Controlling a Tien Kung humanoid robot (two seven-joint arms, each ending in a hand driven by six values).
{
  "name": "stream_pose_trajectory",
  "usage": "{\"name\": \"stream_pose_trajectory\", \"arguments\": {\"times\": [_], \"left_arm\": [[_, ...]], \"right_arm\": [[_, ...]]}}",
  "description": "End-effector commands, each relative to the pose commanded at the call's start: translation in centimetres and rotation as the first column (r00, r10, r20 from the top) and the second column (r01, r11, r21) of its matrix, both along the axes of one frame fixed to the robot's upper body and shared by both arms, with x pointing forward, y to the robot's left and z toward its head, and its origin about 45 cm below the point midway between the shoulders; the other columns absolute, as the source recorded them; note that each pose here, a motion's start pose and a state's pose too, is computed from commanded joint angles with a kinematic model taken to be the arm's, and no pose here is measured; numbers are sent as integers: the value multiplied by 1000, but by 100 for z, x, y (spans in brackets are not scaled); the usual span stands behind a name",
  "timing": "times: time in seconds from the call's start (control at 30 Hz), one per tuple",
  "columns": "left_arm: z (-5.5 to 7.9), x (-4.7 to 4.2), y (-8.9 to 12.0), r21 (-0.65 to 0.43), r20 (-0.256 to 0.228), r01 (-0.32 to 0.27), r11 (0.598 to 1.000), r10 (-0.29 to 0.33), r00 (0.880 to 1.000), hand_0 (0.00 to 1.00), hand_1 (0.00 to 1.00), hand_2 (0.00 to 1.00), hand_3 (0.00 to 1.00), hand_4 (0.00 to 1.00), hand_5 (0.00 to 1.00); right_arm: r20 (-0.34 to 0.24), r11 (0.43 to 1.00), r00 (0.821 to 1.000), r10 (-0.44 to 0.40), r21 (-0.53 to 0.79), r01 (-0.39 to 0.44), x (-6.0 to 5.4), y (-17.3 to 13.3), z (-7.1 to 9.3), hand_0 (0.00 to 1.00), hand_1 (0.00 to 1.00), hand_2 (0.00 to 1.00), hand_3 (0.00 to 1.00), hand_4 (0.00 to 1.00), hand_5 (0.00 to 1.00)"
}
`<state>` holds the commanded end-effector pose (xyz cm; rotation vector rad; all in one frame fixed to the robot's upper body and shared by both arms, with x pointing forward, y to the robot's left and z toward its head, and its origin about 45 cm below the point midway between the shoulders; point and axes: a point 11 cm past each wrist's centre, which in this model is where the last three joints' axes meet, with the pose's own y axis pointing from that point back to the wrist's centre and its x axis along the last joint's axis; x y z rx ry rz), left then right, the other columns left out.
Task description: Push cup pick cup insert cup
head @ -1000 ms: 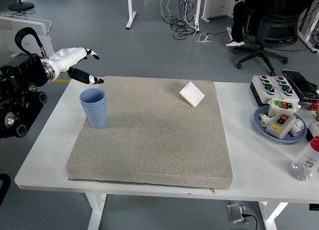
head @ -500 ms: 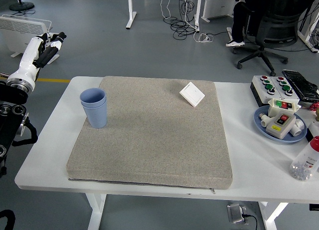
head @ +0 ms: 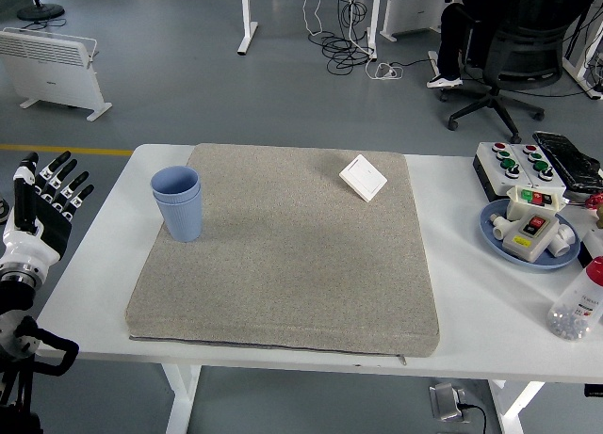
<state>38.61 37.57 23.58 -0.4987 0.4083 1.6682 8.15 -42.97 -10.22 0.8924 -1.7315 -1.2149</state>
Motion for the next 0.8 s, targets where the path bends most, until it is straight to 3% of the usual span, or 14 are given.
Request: {"name": "stream_pose_trajectory", "arguments": {"times": [0.17, 0.43, 0.8], "left_arm": [[-215, -147, -106, -136, 12, 31, 990, -30, 999, 817, 830, 879, 766, 585, 998], [-354, -134, -364, -141, 3, 81, 987, -81, 997, 839, 861, 918, 809, 590, 998], [-458, -151, -383, -107, -38, 74, 991, -79, 996, 847, 869, 921, 826, 594, 998]], "right_arm": [[-5, 1000, 1000, 1, 2, -1, -25, 8, -8, 763, 669, 689, 568, 108, 467], [-12, 1000, 1000, 7, -1, -7, -48, 2, -10, 762, 669, 689, 568, 108, 468], [-11, 1000, 1000, 5, -1, -5, -51, 2, -10, 762, 669, 688, 568, 107, 467]]}}
